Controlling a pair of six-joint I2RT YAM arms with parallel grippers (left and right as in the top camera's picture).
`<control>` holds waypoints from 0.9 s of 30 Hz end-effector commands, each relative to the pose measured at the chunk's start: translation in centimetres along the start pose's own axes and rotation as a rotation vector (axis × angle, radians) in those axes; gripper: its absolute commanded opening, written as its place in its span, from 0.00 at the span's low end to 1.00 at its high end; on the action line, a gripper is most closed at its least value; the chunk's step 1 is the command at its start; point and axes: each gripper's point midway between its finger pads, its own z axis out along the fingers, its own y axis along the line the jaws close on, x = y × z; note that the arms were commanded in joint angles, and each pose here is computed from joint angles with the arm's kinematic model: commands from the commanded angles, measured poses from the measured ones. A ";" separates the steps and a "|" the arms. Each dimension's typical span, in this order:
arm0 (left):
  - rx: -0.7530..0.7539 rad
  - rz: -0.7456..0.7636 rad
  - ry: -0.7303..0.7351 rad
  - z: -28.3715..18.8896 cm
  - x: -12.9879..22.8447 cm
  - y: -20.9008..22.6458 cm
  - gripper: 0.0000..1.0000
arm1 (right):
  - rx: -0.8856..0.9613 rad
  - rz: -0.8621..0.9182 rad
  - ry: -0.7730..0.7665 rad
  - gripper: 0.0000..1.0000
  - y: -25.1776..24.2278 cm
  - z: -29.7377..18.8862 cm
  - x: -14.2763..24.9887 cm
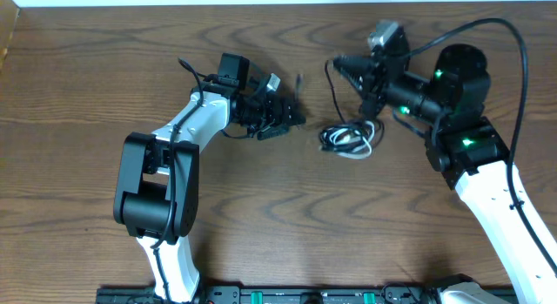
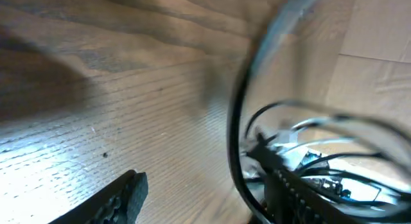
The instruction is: Untangle cables
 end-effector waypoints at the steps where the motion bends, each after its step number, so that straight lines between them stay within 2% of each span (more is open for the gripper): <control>1: 0.028 -0.010 0.013 0.1 -0.2 -0.4 0.63 | 0.002 -0.086 -0.087 0.01 0.1 -0.4 -2.7; 3: 0.029 -0.010 0.013 0.1 -0.2 -0.5 0.64 | 0.002 -0.114 -0.121 0.01 0.2 -0.5 -3.6; 6: 0.049 -0.007 0.019 0.1 -0.1 -0.8 0.64 | 0.000 -0.078 -0.076 0.01 0.1 -0.4 -2.5; 17: 0.011 -0.011 -0.025 0.3 -1.1 -0.5 0.63 | 0.036 0.076 0.230 0.01 -1.2 0.4 6.7; 23: 0.009 -0.021 0.011 1.5 0.1 -1.3 0.63 | 0.036 0.161 0.315 0.01 -1.3 0.5 9.4; 27: -0.017 0.003 0.027 2.6 0.8 -1.7 0.63 | 0.112 0.268 0.434 0.01 -1.7 -0.7 12.2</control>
